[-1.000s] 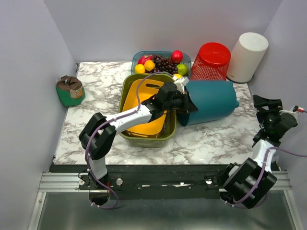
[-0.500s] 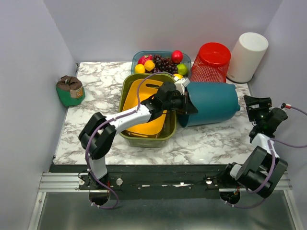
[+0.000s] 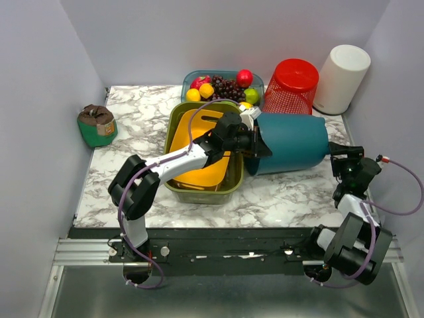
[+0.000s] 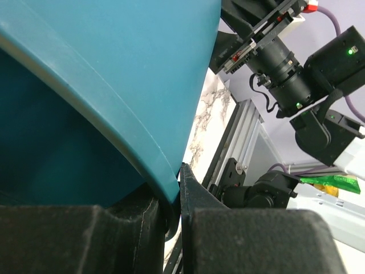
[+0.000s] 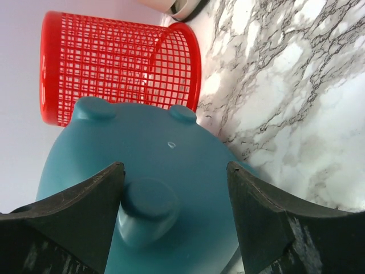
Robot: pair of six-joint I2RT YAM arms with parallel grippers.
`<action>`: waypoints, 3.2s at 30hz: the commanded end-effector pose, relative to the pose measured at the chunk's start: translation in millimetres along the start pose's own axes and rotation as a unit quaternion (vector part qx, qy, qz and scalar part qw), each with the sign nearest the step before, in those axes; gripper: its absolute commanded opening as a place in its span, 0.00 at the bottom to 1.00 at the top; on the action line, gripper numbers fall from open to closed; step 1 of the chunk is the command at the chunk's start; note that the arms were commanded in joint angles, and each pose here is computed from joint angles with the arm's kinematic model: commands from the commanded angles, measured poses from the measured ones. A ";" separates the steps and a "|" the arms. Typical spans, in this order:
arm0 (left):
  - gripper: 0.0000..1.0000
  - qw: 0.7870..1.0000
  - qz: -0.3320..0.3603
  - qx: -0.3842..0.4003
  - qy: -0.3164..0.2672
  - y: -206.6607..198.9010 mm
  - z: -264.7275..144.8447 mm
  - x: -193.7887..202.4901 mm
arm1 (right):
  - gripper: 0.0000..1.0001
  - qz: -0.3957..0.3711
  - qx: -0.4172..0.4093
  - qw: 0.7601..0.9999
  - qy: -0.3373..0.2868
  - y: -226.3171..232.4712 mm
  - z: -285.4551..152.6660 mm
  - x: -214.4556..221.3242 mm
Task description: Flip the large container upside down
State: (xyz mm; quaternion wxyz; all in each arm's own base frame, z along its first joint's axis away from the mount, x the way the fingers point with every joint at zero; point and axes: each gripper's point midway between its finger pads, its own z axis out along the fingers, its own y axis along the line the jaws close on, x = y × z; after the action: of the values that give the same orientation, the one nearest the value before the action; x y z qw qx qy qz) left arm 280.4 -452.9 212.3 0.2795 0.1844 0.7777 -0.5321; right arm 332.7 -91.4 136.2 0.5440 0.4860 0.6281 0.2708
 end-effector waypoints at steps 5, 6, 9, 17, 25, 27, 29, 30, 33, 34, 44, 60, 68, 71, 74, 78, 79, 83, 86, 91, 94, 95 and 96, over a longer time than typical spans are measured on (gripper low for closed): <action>0.13 1.000 -0.014 0.003 0.021 0.6 -0.1 11.3 | 0.75 0.030 -0.032 0.999 0.005 11.7 6.1 4.0; 0.13 1.000 -0.012 0.001 0.021 1.2 -0.1 10.7 | 0.72 0.035 -0.031 0.999 0.009 10.2 9.1 5.1; 0.13 1.000 -0.012 -0.002 0.023 2.8 0.3 11.6 | 0.66 0.037 -0.036 0.999 0.007 13.3 10.3 6.2; 0.11 1.000 -0.012 -0.002 0.027 0.2 4.0 13.2 | 0.55 0.035 -0.037 0.999 0.018 19.3 5.1 12.6; 0.10 0.999 -0.009 -0.006 0.044 -5.8 15.5 20.1 | 0.54 0.039 -0.064 0.997 0.019 39.6 -7.7 13.8; 0.10 0.999 -0.007 -0.008 0.045 -7.8 19.3 20.7 | 0.54 0.036 -0.078 0.996 0.025 50.2 -11.6 13.1; 0.10 0.999 -0.008 -0.015 0.052 -5.1 20.3 24.4 | 0.54 0.037 -0.083 0.995 0.031 59.5 -12.3 10.8; 0.13 0.999 -0.007 -0.020 0.050 -4.4 20.9 24.5 | 0.54 0.035 -0.085 0.995 0.042 61.1 -13.4 14.2; 0.15 0.998 -0.006 -0.025 0.056 -4.4 20.7 27.3 | 0.55 0.027 -0.096 0.993 0.063 67.9 -14.2 19.0; 0.15 0.998 -0.004 -0.021 0.054 -7.3 21.4 25.2 | 0.55 0.024 -0.101 0.992 0.065 69.9 -15.2 19.4; 0.22 0.996 -0.002 -0.029 0.090 -14.0 35.6 45.0 | 0.62 -0.066 -0.117 0.989 0.068 83.5 -21.9 15.1; 0.25 0.992 0.001 -0.074 0.105 19.7 14.9 53.7 | 0.90 -0.187 -0.088 0.976 0.067 75.8 2.8 -4.8; 0.26 0.987 0.005 -0.078 0.142 35.3 8.1 80.4 | 0.88 -0.219 -0.166 0.948 0.163 88.4 13.9 20.7; 0.28 0.985 0.006 -0.077 0.154 40.2 9.1 87.7 | 0.88 -0.234 -0.191 0.934 0.192 88.4 12.5 30.0; 0.38 0.984 0.014 -0.063 0.164 38.6 13.0 89.5 | 0.88 -0.245 -0.212 0.925 0.198 92.7 5.8 34.3; 0.43 0.982 0.024 -0.060 0.179 39.7 18.2 89.3 | 0.86 -0.248 -0.243 0.908 0.234 94.7 -4.5 47.2; 0.44 0.981 0.027 -0.061 0.180 37.8 18.8 86.0 | 0.86 -0.246 -0.254 0.904 0.242 97.0 -8.6 50.0; 0.51 0.981 0.038 -0.067 0.176 37.1 19.3 79.2 | 0.84 -0.248 -0.278 0.894 0.249 105.6 -21.6 54.0; 0.56 0.983 0.041 -0.071 0.165 34.9 18.5 72.6 | 0.83 -0.248 -0.310 0.882 0.255 118.4 -37.2 57.4; 0.60 0.983 0.039 -0.077 0.159 35.5 19.6 67.9 | 0.83 -0.266 -0.347 0.863 0.253 142.5 -60.0 59.2; 0.64 0.983 0.038 -0.096 0.152 41.4 17.4 67.0 | 0.83 -0.272 -0.355 0.858 0.251 149.4 -66.1 59.7; 0.64 0.984 0.038 -0.097 0.146 39.6 15.1 63.6 | 0.83 -0.272 -0.357 0.857 0.253 151.3 -67.5 60.7; 0.65 0.984 0.040 -0.099 0.140 39.4 14.1 60.9 | 0.83 -0.272 -0.357 0.857 0.254 152.1 -69.0 61.2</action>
State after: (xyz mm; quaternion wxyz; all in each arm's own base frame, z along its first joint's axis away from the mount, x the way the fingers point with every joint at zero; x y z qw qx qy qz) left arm 270.6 -457.3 163.1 0.2266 0.2596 0.8313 -0.4361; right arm 342.3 0.8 244.7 0.5866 0.0464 0.7201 0.3677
